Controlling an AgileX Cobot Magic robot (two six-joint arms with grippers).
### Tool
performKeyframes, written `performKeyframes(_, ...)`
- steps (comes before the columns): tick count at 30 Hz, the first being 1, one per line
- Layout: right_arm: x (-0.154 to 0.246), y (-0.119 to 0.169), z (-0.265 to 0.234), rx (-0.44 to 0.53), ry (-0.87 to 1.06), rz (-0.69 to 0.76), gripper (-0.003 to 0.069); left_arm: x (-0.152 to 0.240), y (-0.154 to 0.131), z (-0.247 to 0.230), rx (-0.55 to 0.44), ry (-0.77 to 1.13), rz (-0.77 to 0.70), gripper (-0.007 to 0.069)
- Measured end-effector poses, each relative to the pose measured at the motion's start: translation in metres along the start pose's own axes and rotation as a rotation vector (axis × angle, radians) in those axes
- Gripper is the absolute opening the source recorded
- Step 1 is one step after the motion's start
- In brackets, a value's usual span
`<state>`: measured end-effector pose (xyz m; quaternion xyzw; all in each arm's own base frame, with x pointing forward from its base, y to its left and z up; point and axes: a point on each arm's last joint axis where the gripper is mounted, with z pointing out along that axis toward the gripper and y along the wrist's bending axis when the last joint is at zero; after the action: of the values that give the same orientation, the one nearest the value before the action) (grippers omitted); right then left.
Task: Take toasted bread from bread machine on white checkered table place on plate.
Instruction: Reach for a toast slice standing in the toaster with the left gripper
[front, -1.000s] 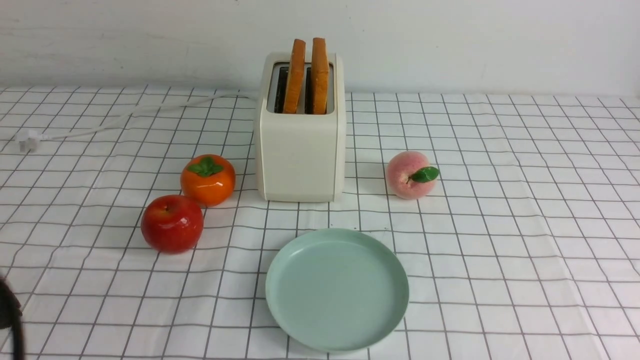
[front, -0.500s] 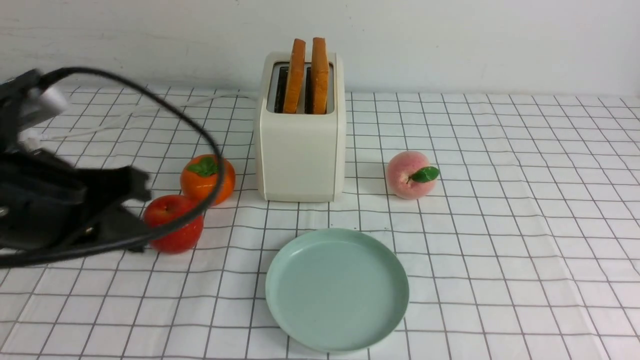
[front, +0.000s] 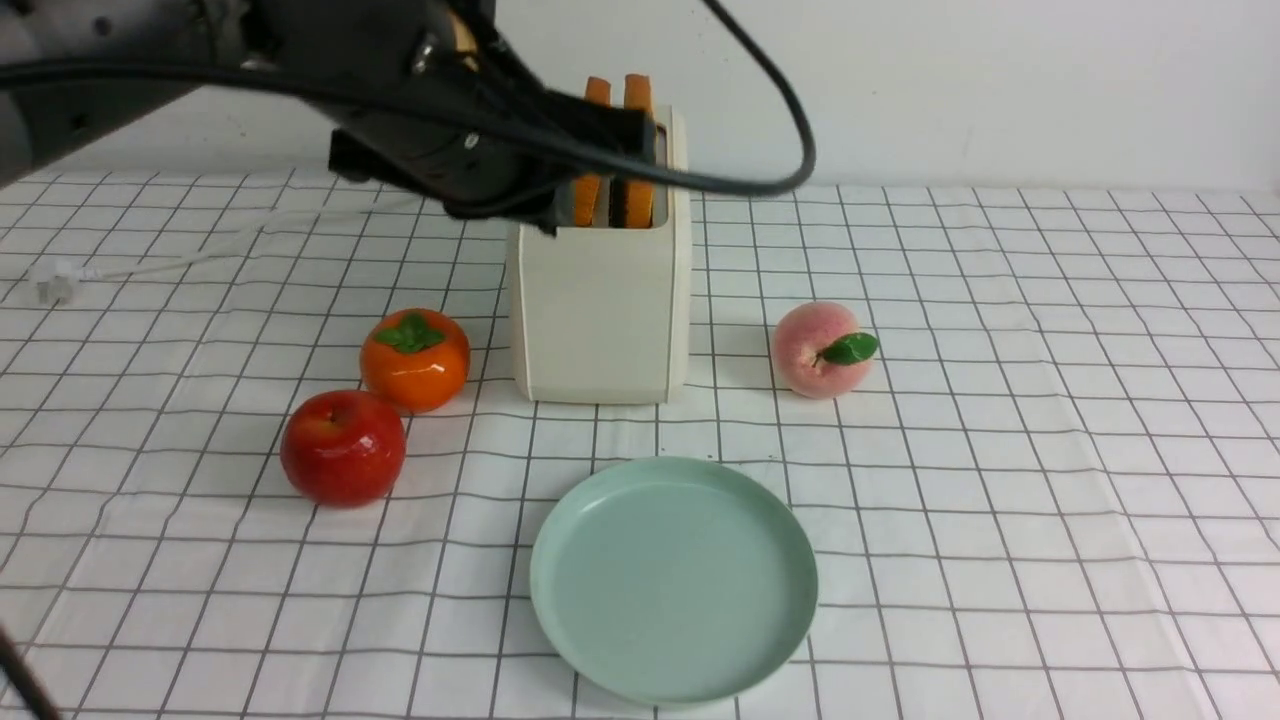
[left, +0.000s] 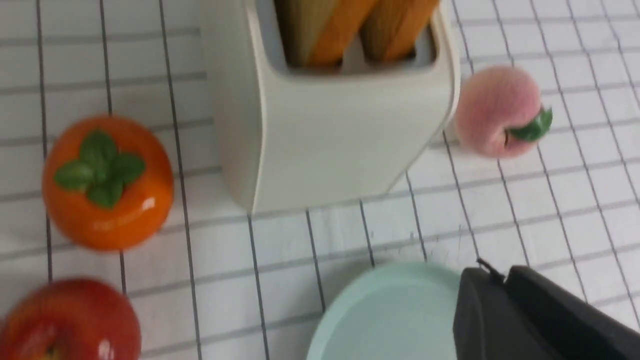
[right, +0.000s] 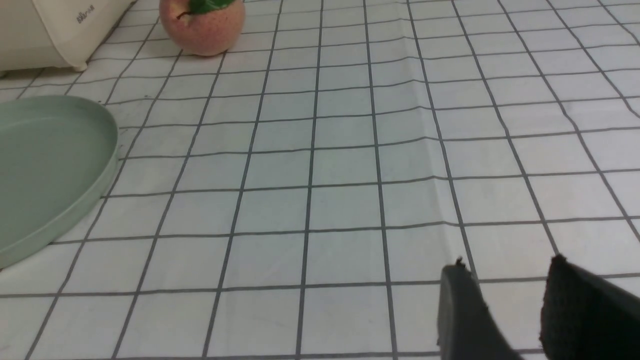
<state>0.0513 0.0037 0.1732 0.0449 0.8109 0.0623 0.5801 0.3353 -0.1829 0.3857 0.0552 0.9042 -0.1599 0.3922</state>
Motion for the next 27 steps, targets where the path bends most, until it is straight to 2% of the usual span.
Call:
performKeyframes(4,0.000,0.000,0.000,0.000,0.000,0.000,0.0240,-0.033,0.008,0.025,-0.008,-0.106,-0.025,0.0250)
performKeyframes(9,0.000,0.000,0.000,0.000,0.000,0.000,0.0240,-0.043,0.019,0.070,-0.031,-0.118,-0.035,0.0363)
performKeyframes(15,0.000,0.000,0.000,0.000,0.000,0.000,0.0240,-0.041,0.021,0.114,-0.037,-0.133,0.013,0.0379)
performKeyframes(21,0.000,0.000,0.000,0.000,0.000,0.000,0.0240,-0.040,0.024,0.134,-0.037,-0.192,0.055,0.0379)
performKeyframes(24,0.000,0.000,0.000,0.000,0.000,0.000,0.0240,-0.040,0.025,0.140,-0.044,-0.213,0.080,0.0369)
performKeyframes(27,0.000,0.000,0.000,0.000,0.000,0.000,0.0240,-0.039,0.026,0.148,-0.053,-0.225,0.108,0.0325)
